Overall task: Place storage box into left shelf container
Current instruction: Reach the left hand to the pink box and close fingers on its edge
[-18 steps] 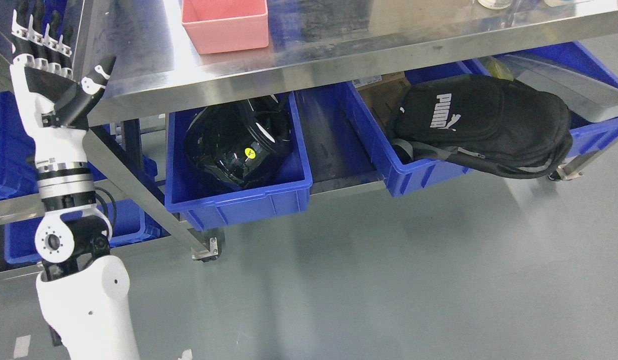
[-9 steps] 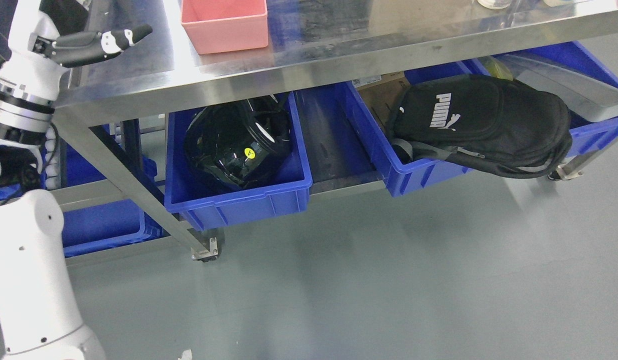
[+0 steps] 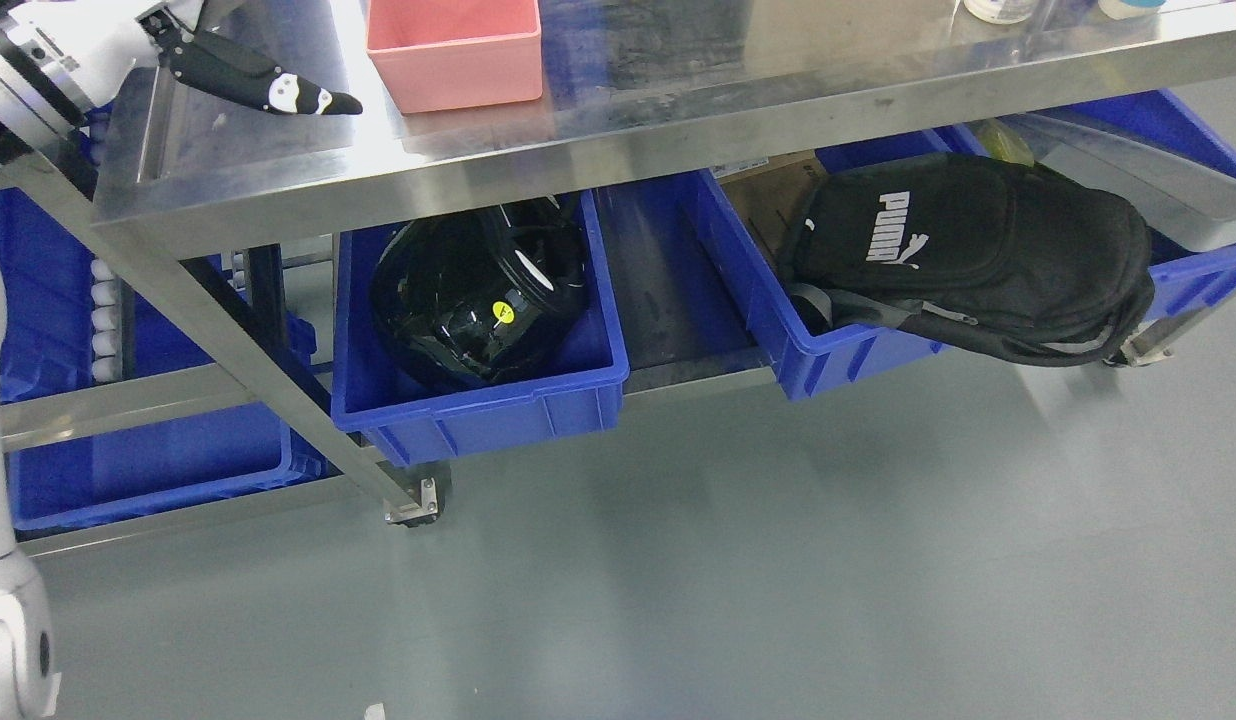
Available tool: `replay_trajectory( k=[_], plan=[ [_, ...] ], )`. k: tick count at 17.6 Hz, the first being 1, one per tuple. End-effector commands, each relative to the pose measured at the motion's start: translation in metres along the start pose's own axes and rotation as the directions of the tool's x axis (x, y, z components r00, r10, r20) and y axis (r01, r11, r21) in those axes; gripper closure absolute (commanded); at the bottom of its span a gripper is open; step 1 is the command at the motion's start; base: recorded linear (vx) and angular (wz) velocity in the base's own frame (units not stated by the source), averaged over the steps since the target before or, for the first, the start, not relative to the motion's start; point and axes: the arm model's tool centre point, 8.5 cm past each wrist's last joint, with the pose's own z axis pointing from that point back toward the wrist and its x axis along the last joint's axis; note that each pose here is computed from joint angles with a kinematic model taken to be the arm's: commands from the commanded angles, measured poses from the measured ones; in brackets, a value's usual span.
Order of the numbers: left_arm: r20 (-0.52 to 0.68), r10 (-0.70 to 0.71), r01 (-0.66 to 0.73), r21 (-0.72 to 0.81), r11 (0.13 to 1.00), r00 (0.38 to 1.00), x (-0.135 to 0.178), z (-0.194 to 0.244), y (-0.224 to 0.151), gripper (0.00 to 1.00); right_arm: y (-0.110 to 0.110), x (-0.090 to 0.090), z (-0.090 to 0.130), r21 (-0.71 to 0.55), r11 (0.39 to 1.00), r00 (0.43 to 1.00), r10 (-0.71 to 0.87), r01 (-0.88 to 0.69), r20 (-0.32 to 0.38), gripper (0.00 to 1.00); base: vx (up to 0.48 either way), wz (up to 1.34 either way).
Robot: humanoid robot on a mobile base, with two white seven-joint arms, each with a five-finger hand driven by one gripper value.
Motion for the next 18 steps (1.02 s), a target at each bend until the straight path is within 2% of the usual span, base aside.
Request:
replay_trajectory(
  k=[1, 5, 10, 14, 16, 18],
  plan=[
    [-0.258, -0.089, 0.027, -0.233, 0.972, 0.962, -0.049, -0.015, -0.019, 0.01, -0.011, 0.010, -0.001, -0.017, 1.000, 1.000, -0.003, 0.004, 0.025, 0.00, 0.083, 0.02],
    [-0.169, -0.052, 0.007, -0.258, 0.966, 0.984, -0.030, -0.054, -0.041, 0.03, -0.011, 0.010, -0.001, -0.017, 1.000, 1.000, -0.003, 0.004, 0.025, 0.00, 0.126, 0.06],
    [0.029, 0.003, 0.006, -0.287, 0.958, 1.000, 0.029, -0.119, -0.065, 0.04, -0.011, 0.010, -0.001, -0.016, 1.000, 1.000, -0.003, 0.004, 0.025, 0.00, 0.107, 0.20],
    [0.141, -0.031, 0.069, -0.269, 0.961, 0.989, 0.084, -0.149, -0.050, 0.04, -0.011, 0.010, -0.001, -0.016, 1.000, 1.000, -0.003, 0.004, 0.025, 0.00, 0.047, 0.22],
    [0.100, 0.008, 0.022, -0.293, 0.956, 0.995, 0.090, -0.162, -0.057, 0.05, -0.011, 0.010, -0.001, -0.017, 1.000, 1.000, -0.003, 0.004, 0.025, 0.00, 0.012, 0.09],
    [-0.006, -0.054, 0.048, -0.369, 0.928, 0.998, 0.070, -0.169, -0.082, 0.05, -0.011, 0.010, -0.001, -0.017, 1.000, 1.000, -0.003, 0.004, 0.025, 0.00, 0.000, -0.01]
  ],
)
